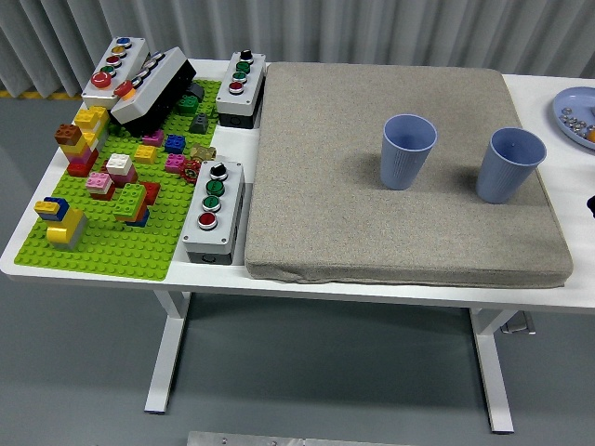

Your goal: Pick cup pour cup place

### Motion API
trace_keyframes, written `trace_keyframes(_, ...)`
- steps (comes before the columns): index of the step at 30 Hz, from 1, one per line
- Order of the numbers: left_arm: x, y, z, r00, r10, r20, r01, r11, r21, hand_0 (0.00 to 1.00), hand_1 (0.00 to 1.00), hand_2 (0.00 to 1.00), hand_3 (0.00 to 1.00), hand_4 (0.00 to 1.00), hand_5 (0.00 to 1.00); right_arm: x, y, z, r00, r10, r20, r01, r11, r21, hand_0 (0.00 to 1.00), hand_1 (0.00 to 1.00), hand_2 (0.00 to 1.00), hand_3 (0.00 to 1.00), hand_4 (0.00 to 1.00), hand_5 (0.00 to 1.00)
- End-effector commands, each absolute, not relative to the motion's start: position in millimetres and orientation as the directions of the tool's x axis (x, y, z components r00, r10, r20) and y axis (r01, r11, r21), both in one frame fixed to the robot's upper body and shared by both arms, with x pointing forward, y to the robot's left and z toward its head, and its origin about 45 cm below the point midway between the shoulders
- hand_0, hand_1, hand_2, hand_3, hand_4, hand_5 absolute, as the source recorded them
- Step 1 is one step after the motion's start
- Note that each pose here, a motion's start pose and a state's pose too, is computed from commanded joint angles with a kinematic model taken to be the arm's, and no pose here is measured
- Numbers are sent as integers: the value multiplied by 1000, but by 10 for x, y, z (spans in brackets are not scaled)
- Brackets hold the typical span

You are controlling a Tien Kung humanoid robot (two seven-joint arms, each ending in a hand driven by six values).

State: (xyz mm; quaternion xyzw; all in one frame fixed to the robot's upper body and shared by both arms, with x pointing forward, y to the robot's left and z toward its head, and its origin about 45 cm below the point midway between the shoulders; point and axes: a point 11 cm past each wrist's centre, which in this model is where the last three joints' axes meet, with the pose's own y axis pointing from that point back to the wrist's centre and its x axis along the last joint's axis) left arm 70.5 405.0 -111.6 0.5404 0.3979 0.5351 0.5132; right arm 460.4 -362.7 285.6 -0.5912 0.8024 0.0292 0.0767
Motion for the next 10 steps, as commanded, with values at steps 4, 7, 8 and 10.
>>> trace_keyframes(4,697,4054,-1116,111,979,170,-117,-157,981,807,754,830,728,515,998,4599,-3635,2847,-291,-944,-157,-953,300,-42,884,775,778,794,816,998)
trace_keyframes(7,695,4052,-1117,111,979,170,-118,-157,981,807,754,830,728,515,998,4597,-3643,2848,-291,-944,-157,-953,301,-43,884,775,778,794,816,998)
trace_keyframes(8,694,4051,-1117,112,979,169,-118,-156,981,807,754,830,728,515,998,4596,-3646,2849,-292,-944,-157,-952,302,-43,884,775,778,794,816,998)
trace_keyframes(10,690,4050,-1118,112,979,169,-117,-156,981,807,754,830,728,515,998,4595,-3650,2850,-292,-943,-157,-952,302,-43,884,775,778,794,816,998)
